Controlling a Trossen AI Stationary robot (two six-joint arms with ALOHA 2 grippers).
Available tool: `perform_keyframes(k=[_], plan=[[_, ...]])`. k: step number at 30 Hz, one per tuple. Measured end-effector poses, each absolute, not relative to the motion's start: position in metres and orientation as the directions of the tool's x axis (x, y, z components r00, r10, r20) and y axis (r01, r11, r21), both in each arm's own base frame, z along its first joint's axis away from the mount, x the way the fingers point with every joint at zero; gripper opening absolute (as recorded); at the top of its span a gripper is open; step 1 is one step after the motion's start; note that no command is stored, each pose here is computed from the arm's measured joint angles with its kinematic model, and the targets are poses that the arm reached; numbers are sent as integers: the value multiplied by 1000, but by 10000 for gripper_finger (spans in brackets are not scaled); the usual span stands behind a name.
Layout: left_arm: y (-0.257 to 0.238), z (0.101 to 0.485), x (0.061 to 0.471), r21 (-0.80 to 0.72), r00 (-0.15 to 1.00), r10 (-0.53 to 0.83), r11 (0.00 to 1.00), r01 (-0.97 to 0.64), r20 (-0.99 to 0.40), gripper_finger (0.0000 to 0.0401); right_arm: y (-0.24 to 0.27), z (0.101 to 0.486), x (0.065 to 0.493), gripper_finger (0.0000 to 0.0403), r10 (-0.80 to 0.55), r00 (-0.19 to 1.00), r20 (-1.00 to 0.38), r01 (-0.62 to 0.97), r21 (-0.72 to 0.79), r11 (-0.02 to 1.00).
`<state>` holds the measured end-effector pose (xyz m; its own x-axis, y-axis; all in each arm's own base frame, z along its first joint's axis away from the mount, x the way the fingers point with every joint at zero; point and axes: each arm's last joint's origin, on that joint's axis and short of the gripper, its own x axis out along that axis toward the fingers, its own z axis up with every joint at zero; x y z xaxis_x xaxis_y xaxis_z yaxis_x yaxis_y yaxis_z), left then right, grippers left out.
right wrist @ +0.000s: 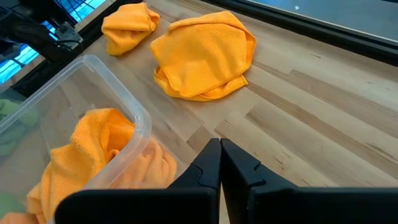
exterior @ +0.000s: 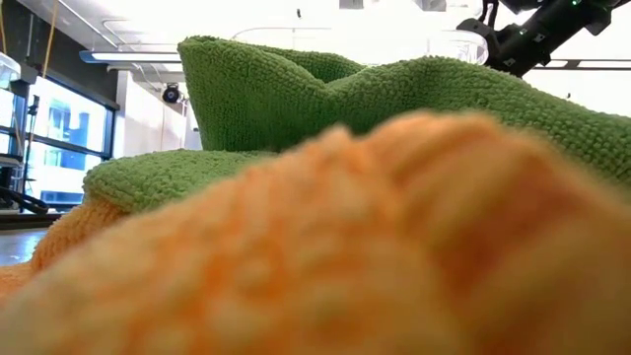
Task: Sort microfiber towel by color & place in baskets
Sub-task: Put the top green microfiber cloth into the left transparent bin
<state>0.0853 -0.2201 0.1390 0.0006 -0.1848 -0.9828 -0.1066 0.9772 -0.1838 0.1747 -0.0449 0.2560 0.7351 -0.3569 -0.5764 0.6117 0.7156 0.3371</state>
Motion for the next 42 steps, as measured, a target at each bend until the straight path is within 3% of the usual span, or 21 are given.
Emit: perform_keyframes(k=[14, 23, 34, 42], plan=[[-216, 138, 83, -144, -34, -141, 984, 105, -989, 0, -45, 256, 175, 0, -358, 735, -576, 612, 337, 715], [-222, 137, 87, -186, 68, -186, 982, 6, -980, 3, -45, 256, 175, 0, -358, 735, -576, 613, 338, 714], [-221, 140, 90, -223, 62, -217, 968, -119, -974, 69, -45, 256, 175, 0, -358, 735, -576, 617, 349, 705], [-202, 184, 85, -369, 129, -347, 893, -258, -929, 62, -45, 256, 175, 0, -358, 737, -573, 616, 351, 705]])
